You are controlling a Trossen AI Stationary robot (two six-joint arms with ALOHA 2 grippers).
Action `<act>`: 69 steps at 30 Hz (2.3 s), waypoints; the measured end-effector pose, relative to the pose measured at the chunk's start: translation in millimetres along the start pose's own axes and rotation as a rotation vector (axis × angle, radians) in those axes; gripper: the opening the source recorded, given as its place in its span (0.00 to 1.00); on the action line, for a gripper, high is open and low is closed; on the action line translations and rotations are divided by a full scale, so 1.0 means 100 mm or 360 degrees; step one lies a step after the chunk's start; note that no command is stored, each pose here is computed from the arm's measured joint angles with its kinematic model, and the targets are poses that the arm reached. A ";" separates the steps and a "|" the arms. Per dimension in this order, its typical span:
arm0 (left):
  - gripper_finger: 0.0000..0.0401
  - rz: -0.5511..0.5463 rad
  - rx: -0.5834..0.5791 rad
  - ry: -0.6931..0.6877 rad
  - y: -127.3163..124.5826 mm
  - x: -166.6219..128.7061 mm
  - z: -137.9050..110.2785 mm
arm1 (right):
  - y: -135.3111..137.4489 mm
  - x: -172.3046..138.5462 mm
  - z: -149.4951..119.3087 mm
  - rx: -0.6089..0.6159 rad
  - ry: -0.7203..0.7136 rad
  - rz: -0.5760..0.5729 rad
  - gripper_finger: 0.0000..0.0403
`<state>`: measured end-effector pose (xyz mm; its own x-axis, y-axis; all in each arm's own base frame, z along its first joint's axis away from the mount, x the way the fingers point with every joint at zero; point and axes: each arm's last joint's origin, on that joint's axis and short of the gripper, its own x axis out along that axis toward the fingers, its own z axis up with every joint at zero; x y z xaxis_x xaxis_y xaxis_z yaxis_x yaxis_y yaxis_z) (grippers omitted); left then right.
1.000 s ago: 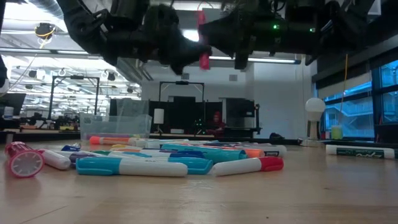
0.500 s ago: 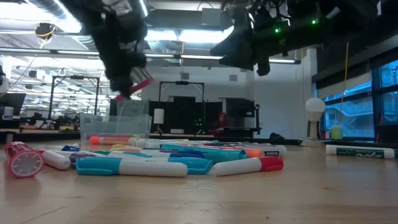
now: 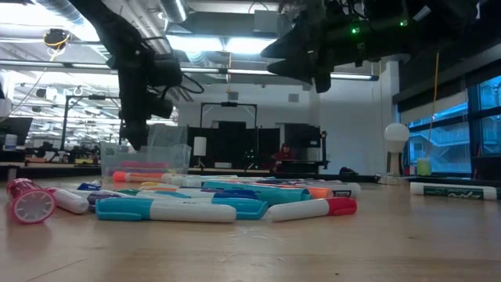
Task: Pick & Place Markers
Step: Put the green pen into the white bin
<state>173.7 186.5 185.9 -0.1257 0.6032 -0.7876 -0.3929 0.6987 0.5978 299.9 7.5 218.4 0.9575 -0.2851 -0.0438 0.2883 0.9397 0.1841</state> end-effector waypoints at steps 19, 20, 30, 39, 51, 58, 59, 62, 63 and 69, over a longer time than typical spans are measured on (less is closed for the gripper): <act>0.41 -0.0395 -0.0393 -0.0620 -0.33 -0.83 0.04 | -0.08 -0.46 -0.13 0.0359 0.1879 -0.0709 0.40; 0.41 -0.0426 -0.0376 -0.0650 -0.38 -0.85 0.04 | -0.10 -0.51 -0.17 0.0352 0.1965 -0.0732 0.41; 0.41 -0.0628 -0.0261 -0.0762 -0.90 -1.04 -0.10 | -0.28 -0.75 -0.48 0.0347 0.2246 -0.0896 0.41; 0.41 -0.0560 -0.0212 -0.0848 -1.11 -1.22 -0.17 | -0.41 -0.94 -0.78 0.0385 0.2350 -0.0982 0.39; 0.41 -0.0510 -0.0269 -0.0950 -1.17 -1.31 -0.15 | -0.28 -0.76 -0.57 0.0527 0.2242 -0.0934 0.15; 0.41 -0.0408 -0.0329 -0.0976 -1.16 -1.30 -0.15 | 0.31 -0.65 0.19 0.0612 0.2121 -0.0834 0.15; 0.41 -0.0394 -0.0338 -0.0987 -1.17 -1.29 -0.16 | 0.42 -0.67 0.30 0.0621 0.2097 -0.0808 0.15; 0.41 -0.0378 -0.0324 -0.0995 -1.19 -1.23 -0.17 | 0.71 -0.78 0.51 0.0667 0.2022 -0.0740 0.15; 0.41 -0.0374 -0.0320 -0.0987 -1.20 -1.21 -0.18 | 0.79 -0.83 0.55 0.0664 0.2017 -0.0738 0.15; 0.41 -0.0358 -0.0318 -0.0965 -1.21 -1.17 -0.21 | 1.10 -1.23 0.46 0.0829 0.2189 -0.0897 0.15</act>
<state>217.2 23.6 202.8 0.4893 0.6014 -0.6316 -0.5182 0.7830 0.3441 213.3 137.4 289.6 0.0928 0.0932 -0.9913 0.8397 0.5277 0.1282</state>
